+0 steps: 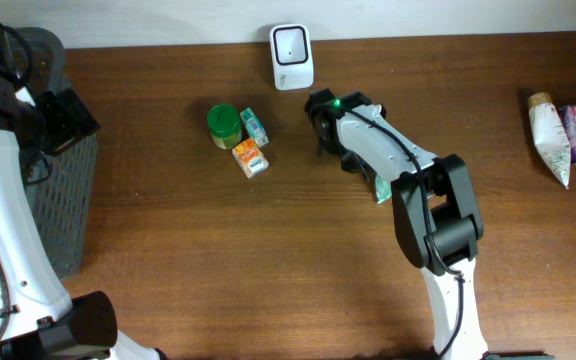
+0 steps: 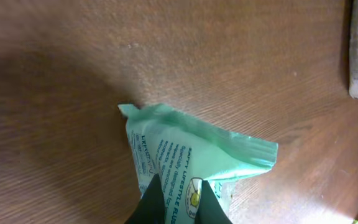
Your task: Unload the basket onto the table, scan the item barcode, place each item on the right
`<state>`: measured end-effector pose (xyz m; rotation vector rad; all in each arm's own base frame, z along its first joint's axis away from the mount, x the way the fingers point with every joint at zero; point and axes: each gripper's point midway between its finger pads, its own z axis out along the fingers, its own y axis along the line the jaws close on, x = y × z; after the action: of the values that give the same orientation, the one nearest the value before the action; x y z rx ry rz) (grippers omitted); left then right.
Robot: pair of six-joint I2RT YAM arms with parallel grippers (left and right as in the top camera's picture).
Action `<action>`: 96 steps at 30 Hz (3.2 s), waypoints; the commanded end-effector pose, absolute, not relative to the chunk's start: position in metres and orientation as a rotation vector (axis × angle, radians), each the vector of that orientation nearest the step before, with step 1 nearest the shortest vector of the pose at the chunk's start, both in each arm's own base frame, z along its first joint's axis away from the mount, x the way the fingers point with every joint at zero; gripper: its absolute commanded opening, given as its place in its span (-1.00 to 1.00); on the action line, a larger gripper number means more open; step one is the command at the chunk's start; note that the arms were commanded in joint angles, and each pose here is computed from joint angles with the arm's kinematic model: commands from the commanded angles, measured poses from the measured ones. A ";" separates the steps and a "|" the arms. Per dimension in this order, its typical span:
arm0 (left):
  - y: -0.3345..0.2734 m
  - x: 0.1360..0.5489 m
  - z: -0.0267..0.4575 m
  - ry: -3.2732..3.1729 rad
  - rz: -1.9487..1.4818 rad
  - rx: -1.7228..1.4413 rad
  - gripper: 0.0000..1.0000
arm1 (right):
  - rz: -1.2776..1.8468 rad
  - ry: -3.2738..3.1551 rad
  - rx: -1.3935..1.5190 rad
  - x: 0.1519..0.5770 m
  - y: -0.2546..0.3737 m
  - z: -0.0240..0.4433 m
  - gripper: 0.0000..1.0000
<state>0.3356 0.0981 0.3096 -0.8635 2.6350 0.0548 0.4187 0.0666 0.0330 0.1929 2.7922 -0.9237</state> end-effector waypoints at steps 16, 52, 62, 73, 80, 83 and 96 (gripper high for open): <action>0.099 0.331 0.316 2.608 0.061 -0.883 0.98 | -0.481 2.879 -0.210 0.403 0.207 0.063 0.22; 0.099 0.331 0.316 2.608 0.061 -0.883 0.98 | 1.042 3.010 -0.386 0.407 0.187 0.060 -0.64; 0.099 0.331 0.316 2.608 0.061 -0.883 0.98 | 2.031 2.086 -0.586 0.438 0.249 0.253 -0.63; 0.099 0.331 0.316 2.608 0.061 -0.883 0.97 | 2.062 2.090 -0.563 0.439 0.250 0.259 -0.61; 0.099 0.331 0.316 2.608 0.061 -0.883 0.98 | 1.997 2.141 -0.556 0.442 0.250 0.251 -0.60; 0.099 0.331 0.316 2.608 0.060 -0.883 0.98 | 1.983 2.155 -0.562 0.441 0.253 0.248 -0.60; 0.099 0.331 0.316 2.608 0.061 -0.883 0.98 | 1.929 2.201 -0.575 0.440 0.261 0.240 -0.59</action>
<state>0.3357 0.0980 0.3096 -0.8634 2.6350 0.0543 0.4420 0.2580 0.2245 -0.5378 2.2369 1.9372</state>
